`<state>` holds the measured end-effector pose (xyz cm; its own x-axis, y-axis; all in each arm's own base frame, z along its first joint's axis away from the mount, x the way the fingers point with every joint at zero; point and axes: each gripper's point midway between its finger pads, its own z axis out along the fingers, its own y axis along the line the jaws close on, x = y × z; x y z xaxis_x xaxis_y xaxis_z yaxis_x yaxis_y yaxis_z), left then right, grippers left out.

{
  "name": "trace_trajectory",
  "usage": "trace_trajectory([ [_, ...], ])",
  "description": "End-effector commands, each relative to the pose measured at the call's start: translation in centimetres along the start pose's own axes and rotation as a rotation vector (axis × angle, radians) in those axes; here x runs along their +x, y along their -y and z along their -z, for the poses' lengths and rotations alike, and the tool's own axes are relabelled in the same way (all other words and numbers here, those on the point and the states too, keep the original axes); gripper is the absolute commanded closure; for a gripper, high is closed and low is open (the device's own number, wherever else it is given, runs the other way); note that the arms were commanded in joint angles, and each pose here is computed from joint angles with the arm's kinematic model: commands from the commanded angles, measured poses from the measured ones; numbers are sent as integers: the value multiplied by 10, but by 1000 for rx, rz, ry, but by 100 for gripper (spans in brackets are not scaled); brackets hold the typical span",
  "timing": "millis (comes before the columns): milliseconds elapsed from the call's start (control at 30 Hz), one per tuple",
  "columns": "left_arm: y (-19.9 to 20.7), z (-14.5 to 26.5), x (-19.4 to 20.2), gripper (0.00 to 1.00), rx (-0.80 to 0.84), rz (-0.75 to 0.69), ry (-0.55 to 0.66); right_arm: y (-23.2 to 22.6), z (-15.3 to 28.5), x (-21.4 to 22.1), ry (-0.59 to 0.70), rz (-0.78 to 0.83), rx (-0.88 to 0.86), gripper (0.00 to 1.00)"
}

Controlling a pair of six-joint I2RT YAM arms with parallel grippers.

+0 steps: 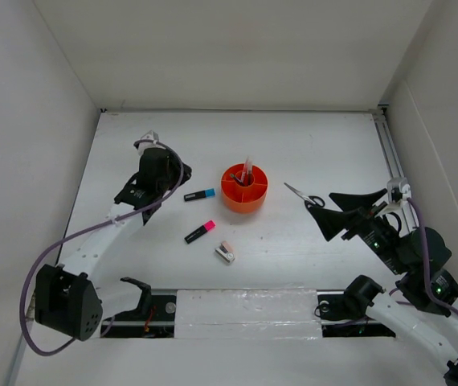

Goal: Sort the stationery into containers
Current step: Pick up the stationery from the center of the board.

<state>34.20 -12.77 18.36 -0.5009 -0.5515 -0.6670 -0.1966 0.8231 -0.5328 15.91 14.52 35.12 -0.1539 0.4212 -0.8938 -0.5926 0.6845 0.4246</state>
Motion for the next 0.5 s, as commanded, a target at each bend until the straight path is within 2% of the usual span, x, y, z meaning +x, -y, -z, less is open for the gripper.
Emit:
trace_trajectory([
  [0,43,-11,-5,100,182,-1,-13,-4,1,-13,52,-28,-9,1],
  [67,56,-16,-1,100,236,22,-43,-4,1,-13,52,-28,-9,1],
  [133,82,-15,-6,100,361,27,-41,-4,1,-13,52,-28,-9,1],
  [467,119,-37,-18,100,452,10,-67,-7,2,-18,37,-26,-2,1],
])
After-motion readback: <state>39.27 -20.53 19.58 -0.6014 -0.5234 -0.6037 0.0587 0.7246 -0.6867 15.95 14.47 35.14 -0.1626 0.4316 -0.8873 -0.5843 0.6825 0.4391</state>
